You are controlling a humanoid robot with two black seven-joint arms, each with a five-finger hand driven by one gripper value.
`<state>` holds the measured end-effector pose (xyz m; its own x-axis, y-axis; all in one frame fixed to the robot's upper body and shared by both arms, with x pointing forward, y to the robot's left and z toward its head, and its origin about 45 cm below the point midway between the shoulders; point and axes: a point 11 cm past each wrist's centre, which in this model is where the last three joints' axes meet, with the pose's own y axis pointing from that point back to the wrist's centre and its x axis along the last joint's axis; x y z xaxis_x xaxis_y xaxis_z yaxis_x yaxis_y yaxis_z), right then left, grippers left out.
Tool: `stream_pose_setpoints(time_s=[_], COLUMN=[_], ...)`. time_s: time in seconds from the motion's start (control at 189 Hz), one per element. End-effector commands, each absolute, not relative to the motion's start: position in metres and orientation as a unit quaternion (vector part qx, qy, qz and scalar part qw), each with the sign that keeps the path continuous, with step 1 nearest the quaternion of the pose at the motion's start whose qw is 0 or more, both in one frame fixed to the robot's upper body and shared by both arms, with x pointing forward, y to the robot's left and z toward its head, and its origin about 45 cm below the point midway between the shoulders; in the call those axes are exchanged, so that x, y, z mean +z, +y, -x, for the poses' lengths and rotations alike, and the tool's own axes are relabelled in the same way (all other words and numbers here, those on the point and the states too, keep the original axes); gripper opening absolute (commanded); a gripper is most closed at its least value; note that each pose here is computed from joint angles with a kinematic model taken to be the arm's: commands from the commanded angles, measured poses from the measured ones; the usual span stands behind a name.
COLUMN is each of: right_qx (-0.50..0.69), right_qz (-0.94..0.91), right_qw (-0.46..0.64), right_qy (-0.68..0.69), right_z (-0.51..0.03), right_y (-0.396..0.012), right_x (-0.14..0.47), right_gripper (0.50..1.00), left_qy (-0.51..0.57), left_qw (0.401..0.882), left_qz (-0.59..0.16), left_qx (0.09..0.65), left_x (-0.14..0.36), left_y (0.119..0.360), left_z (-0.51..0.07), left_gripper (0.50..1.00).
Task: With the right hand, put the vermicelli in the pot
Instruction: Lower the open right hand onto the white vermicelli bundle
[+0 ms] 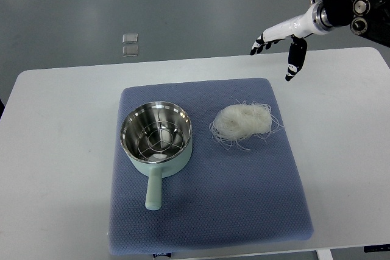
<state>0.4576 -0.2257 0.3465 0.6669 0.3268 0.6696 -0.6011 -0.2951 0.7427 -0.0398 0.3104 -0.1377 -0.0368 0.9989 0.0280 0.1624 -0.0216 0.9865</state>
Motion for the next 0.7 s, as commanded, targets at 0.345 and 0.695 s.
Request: stream_pose_setpoints(time_s=[0.345,0.695], right_qx=[0.362,0.327], right_qz=[-0.727,-0.776], right_qw=[0.575,0.529], right_qy=[-0.095,-0.104], right_z=[-0.45,-0.437], right_y=[-0.218,-0.192], right_x=[0.315,0.26], right_gripper=[0.924,0.921], left_qy=[0.54,0.542], left_qw=[0.44,0.442], left_qz=[-0.537,-0.536], left_qx=[0.476,0.473], left_x=[-0.138,-0.138], left_y=[0.314,0.31], left_z=[0.039,0.039], left_gripper=[1.0,1.0])
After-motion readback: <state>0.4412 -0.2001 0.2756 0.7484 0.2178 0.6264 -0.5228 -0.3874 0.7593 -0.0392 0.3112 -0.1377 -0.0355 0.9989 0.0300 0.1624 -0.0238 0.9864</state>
